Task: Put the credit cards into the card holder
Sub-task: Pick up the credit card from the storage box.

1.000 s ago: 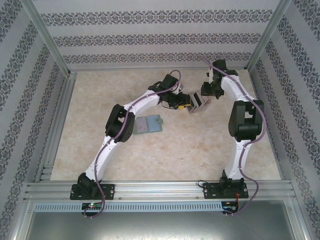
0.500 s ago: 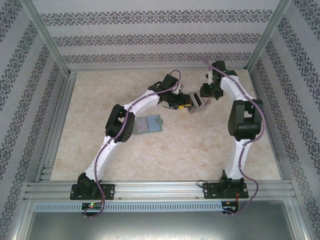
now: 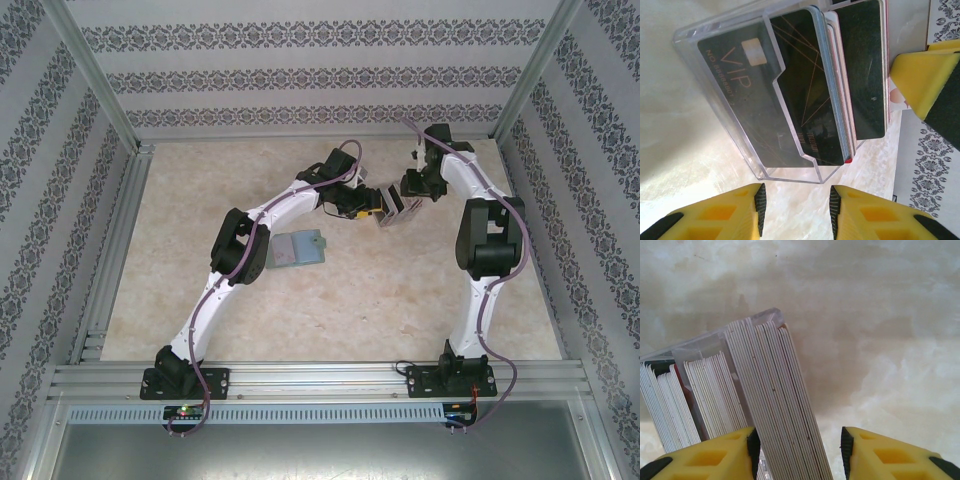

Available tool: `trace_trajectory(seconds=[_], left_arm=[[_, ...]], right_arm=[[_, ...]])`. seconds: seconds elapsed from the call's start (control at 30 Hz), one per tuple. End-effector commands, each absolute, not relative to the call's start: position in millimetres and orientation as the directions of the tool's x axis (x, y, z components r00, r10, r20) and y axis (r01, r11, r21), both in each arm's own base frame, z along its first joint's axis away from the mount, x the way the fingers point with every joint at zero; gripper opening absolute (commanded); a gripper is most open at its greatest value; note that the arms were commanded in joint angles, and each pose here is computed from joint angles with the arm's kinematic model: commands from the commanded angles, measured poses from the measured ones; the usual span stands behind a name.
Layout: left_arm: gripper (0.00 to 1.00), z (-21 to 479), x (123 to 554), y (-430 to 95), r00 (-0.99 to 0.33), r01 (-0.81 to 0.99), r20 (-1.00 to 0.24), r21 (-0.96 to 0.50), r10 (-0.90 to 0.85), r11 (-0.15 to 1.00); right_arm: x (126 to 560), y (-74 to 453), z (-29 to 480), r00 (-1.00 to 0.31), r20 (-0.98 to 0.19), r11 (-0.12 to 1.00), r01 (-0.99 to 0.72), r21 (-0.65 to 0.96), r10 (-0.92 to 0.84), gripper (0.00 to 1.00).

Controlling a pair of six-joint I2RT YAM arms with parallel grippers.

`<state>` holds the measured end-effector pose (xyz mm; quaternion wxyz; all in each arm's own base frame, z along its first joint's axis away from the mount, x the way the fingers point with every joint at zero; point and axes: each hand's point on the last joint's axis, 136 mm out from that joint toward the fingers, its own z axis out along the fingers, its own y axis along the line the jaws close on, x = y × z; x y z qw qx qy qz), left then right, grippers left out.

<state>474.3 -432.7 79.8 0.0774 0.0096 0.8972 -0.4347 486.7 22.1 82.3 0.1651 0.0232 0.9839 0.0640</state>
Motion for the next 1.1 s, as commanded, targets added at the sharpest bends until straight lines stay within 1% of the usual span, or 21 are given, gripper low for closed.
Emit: trace_trajectory(seconds=[0.0, 0.2, 0.33, 0.47, 0.6, 0.7, 0.87, 1.07], left_arm=[[0.41, 80.7, 468.4, -442.3, -0.991, 0.079, -0.128, -0.792, -0.039, 0.605], [0.41, 81.8, 467.3, -443.2, -0.991, 0.082, -0.129, -0.794, -0.035, 0.602], [0.41, 82.4, 467.5, -443.2, -0.991, 0.084, -0.131, -0.794, -0.035, 0.602], [0.41, 84.0, 468.3, -444.0, -0.99, 0.086, -0.134, -0.797, -0.036, 0.598], [0.41, 85.6, 468.7, -444.4, -0.99, 0.087, -0.136, -0.799, -0.038, 0.595], [0.41, 85.9, 468.5, -444.9, -0.99, 0.087, -0.135, -0.801, -0.037, 0.592], [0.41, 85.8, 467.7, -445.9, -0.99, 0.088, -0.134, -0.802, -0.034, 0.59], [0.41, 84.7, 467.3, -445.9, -0.991, 0.087, -0.132, -0.802, -0.033, 0.591]], right_arm=[[486.4, 3.9, 107.9, -0.926, -0.37, 0.995, 0.049, 0.089, 0.078, 0.48], [486.1, 2.9, 110.7, -0.924, -0.375, 0.994, 0.052, 0.092, 0.083, 0.48], [485.4, 3.0, 110.9, -0.925, -0.372, 0.994, 0.051, 0.093, 0.082, 0.44], [485.4, 5.0, 113.4, -0.924, -0.375, 0.994, 0.041, 0.105, 0.077, 0.37], [485.3, 6.3, 119.4, -0.919, -0.386, 0.993, 0.037, 0.111, 0.077, 0.25], [485.8, 8.1, 123.5, -0.918, -0.391, 0.993, 0.028, 0.118, 0.072, 0.18], [485.0, 9.9, 129.1, -0.915, -0.397, 0.992, 0.021, 0.126, 0.07, 0.14], [484.2, 16.6, 144.5, -0.904, -0.42, 0.988, 0.008, 0.156, 0.074, 0.14]])
